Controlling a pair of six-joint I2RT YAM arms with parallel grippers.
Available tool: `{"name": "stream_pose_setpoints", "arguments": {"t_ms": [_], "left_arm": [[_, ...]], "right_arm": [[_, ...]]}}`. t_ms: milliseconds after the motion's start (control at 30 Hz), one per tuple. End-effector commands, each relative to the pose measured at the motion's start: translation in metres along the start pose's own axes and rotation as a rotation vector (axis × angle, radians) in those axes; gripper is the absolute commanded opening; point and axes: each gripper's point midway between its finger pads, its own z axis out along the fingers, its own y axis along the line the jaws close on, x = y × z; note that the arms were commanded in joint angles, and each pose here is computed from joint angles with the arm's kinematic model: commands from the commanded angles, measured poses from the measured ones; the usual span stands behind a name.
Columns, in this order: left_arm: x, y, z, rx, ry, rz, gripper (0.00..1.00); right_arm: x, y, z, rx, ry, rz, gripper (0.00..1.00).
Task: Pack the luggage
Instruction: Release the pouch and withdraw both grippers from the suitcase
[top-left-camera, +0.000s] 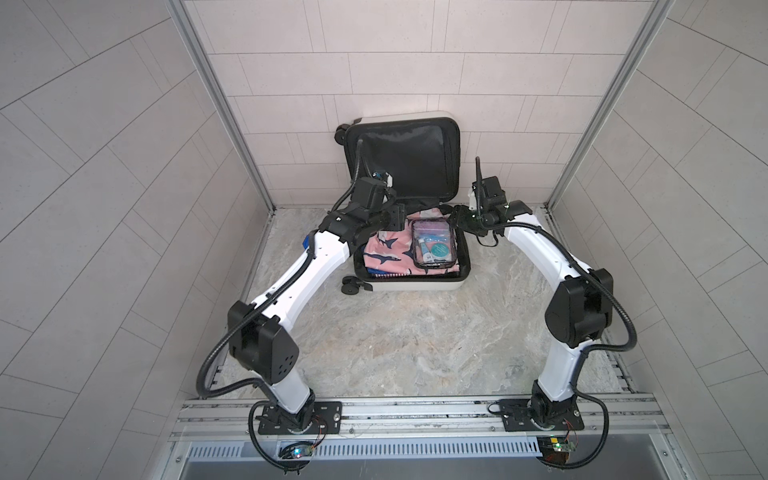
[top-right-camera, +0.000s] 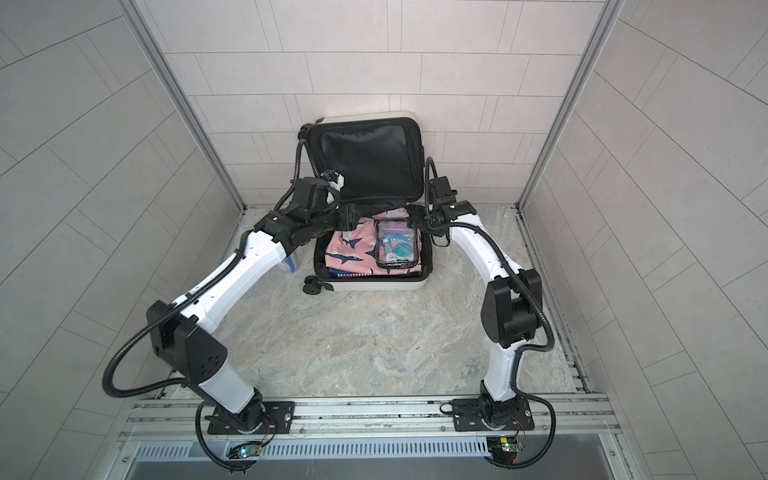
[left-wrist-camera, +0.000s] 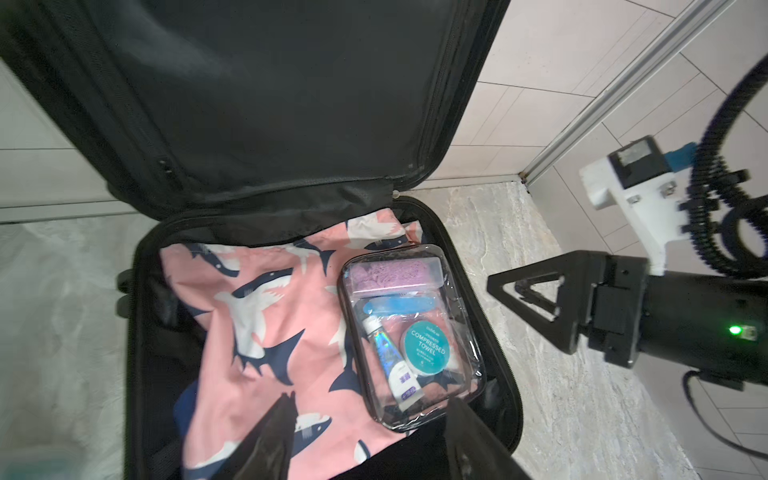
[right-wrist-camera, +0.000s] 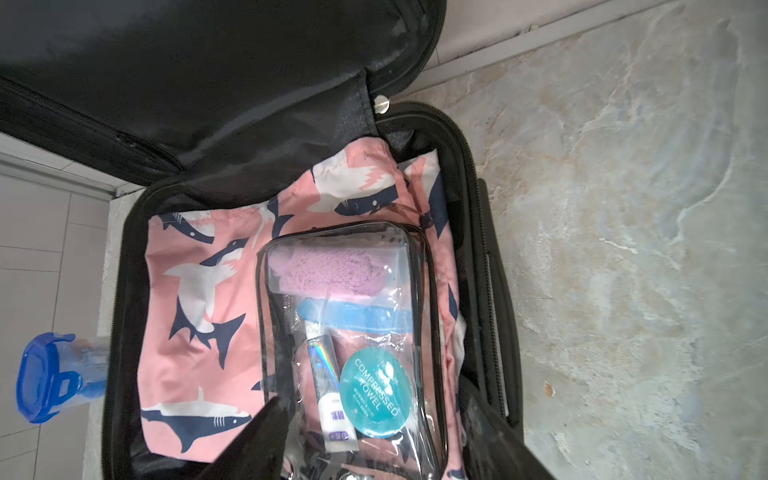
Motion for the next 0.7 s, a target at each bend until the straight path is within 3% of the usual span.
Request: {"name": "stream_pose_setpoints", "arguments": {"t_ms": [0, 167, 333, 400, 600, 633, 667], "left_arm": [[0.006, 0.026, -0.023, -0.097, 0.013, 0.039, 0.68], [0.011, 0.041, -0.049, -0.126, 0.005, 0.039, 0.74], [0.021, 0.068, -0.065, -0.196, 0.003, 0.028, 0.66], [0.025, 0.086, -0.070, -0.235, 0.016, -0.013, 0.67], [0.047, 0.151, -0.081, -0.407, 0.108, -0.141, 0.86], [0.052, 0.162, -0.081, -0.432, 0.133, -0.160, 0.99], [0.058, 0.172, -0.081, -0.459, 0.159, -0.180, 1.00]], "right_arm": [[-0.003, 0.004, -0.034, 0.009, -0.049, -0.049, 0.71], [0.012, 0.006, -0.058, -0.002, -0.062, -0.090, 0.70], [0.042, 0.018, -0.072, -0.042, -0.056, -0.152, 0.71], [0.057, 0.024, -0.074, -0.060, -0.044, -0.183, 0.73], [0.104, 0.046, -0.072, -0.121, 0.024, -0.296, 0.78], [0.113, 0.049, -0.070, -0.125, 0.044, -0.318, 0.79], [0.119, 0.052, -0.070, -0.126, 0.056, -0.338, 0.91]]}}
